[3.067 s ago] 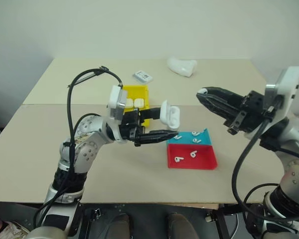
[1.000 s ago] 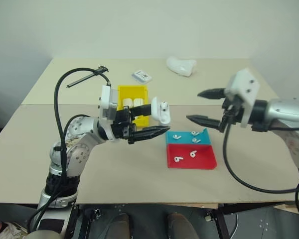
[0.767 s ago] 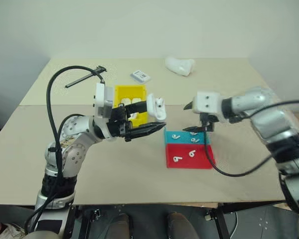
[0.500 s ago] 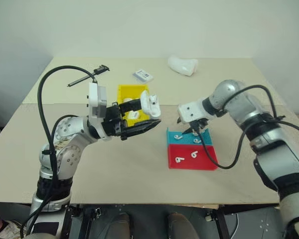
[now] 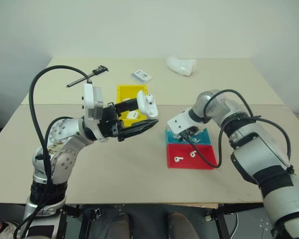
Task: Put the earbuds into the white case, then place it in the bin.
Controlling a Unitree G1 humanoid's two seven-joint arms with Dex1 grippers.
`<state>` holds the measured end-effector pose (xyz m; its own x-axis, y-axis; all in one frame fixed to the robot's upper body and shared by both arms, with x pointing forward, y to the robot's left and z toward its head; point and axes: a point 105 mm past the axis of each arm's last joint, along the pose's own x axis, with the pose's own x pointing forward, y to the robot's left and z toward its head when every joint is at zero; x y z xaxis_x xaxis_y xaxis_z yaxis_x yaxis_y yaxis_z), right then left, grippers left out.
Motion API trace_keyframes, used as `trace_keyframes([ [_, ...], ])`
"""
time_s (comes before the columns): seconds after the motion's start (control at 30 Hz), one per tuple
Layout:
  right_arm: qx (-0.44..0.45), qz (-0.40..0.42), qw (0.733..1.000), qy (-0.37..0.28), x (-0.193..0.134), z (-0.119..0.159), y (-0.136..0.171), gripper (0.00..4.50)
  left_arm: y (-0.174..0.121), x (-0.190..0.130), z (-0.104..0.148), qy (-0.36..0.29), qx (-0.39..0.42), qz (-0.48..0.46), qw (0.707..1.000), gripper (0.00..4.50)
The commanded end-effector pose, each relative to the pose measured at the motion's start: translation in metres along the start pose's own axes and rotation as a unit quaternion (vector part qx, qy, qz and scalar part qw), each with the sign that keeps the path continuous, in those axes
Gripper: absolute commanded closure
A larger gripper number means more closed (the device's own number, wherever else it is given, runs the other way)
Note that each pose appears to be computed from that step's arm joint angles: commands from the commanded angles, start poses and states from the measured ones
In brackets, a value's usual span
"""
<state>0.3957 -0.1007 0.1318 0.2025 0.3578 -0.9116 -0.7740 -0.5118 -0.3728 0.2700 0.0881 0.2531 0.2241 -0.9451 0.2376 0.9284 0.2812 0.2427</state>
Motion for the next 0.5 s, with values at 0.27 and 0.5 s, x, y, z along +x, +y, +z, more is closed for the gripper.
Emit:
trace_keyframes([
  [0.27, -0.007, 0.011, 1.000, 0.002, 0.004, 0.001, 0.001, 3.83, -0.007, -0.002, 0.011, -0.009, 0.020, -0.002, 1.000, 1.74],
  [0.5, 0.001, 0.008, 1.000, -0.006, 0.005, 0.001, 0.003, 3.89, -0.008, -0.004, 0.010, -0.004, 0.019, -0.002, 1.000, 1.74],
])
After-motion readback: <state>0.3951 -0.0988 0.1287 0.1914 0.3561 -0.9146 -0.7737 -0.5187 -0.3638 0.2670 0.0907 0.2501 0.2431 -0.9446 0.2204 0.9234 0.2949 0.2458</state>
